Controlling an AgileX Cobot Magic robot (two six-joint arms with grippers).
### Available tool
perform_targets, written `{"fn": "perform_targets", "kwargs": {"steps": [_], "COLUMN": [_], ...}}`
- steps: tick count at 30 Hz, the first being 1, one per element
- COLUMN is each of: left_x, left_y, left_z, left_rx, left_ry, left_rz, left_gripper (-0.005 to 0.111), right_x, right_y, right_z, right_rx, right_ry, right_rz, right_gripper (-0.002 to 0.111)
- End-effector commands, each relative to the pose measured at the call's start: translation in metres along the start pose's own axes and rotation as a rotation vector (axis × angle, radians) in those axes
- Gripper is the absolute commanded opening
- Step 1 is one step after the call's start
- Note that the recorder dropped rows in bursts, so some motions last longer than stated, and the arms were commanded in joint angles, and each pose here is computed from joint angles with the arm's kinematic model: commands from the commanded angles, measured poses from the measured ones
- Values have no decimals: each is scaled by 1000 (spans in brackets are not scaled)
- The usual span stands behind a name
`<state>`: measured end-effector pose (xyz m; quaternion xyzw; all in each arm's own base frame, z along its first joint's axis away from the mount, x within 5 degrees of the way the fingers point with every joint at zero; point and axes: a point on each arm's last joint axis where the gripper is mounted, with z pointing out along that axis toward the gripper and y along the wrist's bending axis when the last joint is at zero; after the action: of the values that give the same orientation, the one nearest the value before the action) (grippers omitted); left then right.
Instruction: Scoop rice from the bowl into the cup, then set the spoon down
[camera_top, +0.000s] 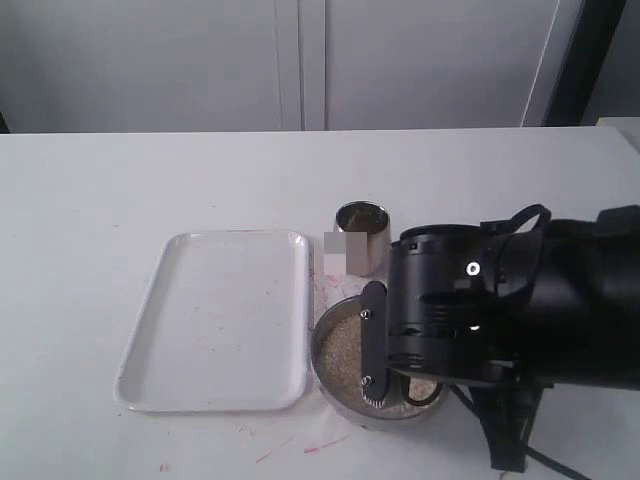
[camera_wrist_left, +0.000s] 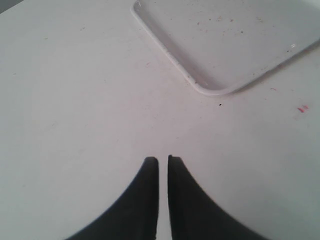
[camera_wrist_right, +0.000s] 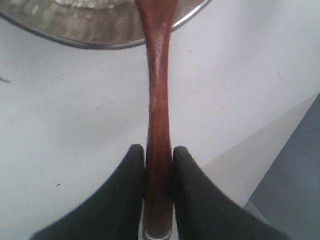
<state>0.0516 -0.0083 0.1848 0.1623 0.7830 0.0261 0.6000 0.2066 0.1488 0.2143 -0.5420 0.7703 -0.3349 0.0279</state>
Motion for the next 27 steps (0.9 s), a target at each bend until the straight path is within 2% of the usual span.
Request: {"fn": "perform_targets", "kwargs": {"steps": [1,12,16,27], "left_x": [6,6,6,6], "left_y": [-2,-2,-2,-2], "left_z": [1,1,1,1], "left_rx": [11,11,11,11], "left_ry": [38,38,38,38], "left_rz": [-6,-6,-6,-6], "left_gripper": [14,14,14,14], "right_x": [5,5,6,13], "right_y": [4,10,7,-2], "right_z": [-6,-10,-9,-4], "right_rx": [-45,-139,-180,-204], "right_ry": [-31,-78,-110,-117], "right_rz": [40,92,180,260], "right_gripper": [0,0,0,0]}}
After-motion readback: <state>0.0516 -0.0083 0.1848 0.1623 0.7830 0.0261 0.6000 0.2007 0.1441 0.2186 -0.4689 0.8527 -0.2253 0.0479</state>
